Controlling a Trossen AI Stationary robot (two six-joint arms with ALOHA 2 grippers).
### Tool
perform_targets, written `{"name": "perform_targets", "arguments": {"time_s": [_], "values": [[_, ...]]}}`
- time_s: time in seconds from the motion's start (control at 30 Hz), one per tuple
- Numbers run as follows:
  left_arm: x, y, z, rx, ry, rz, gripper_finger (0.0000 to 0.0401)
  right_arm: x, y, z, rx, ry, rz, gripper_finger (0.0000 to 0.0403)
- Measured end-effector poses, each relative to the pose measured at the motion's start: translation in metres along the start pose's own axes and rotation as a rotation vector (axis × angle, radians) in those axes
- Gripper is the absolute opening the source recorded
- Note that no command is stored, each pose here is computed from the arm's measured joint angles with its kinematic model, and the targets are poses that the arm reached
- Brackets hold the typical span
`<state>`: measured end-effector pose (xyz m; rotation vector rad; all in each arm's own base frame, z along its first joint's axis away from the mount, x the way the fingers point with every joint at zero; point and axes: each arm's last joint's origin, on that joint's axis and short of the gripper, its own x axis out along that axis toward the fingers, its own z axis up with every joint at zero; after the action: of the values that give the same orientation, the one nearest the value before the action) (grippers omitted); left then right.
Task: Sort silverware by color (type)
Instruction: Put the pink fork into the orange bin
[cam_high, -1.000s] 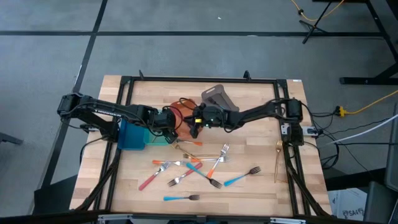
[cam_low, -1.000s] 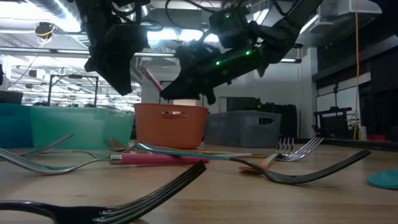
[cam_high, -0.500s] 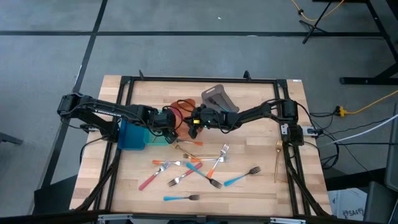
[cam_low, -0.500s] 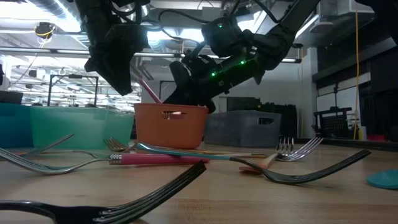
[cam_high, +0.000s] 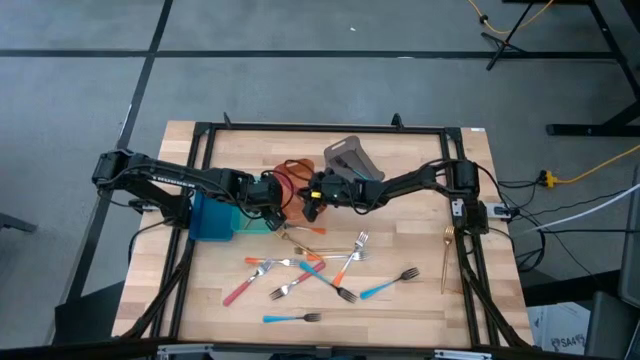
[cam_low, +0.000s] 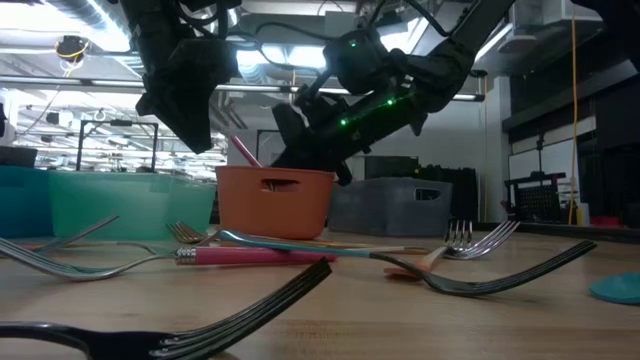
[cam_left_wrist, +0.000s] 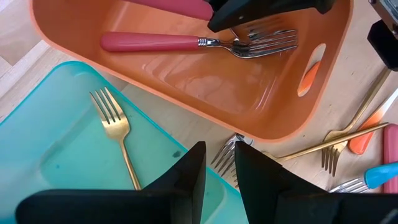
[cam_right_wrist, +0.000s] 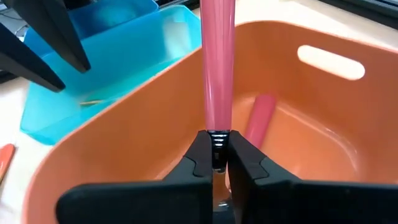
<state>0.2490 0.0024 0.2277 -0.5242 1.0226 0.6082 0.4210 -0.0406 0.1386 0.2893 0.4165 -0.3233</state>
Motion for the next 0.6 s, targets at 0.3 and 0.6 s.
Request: {"name": "perform_targets", "arguments": {"time_s": [0.3, 0.6], "values": [[0.0000, 0.0000, 0.0000, 0.007, 0.000, 0.000, 0.0079, -0.0001, -0.0009, -0.0034, -0.035, 0.037, -0.003, 0.0034], [-0.0001, 0.0000, 0.0001, 0.007, -0.001, 0.000, 0.0079, -0.0001, -0.0009, -0.0034, -0.036, 0.037, -0.003, 0.0039]]}}
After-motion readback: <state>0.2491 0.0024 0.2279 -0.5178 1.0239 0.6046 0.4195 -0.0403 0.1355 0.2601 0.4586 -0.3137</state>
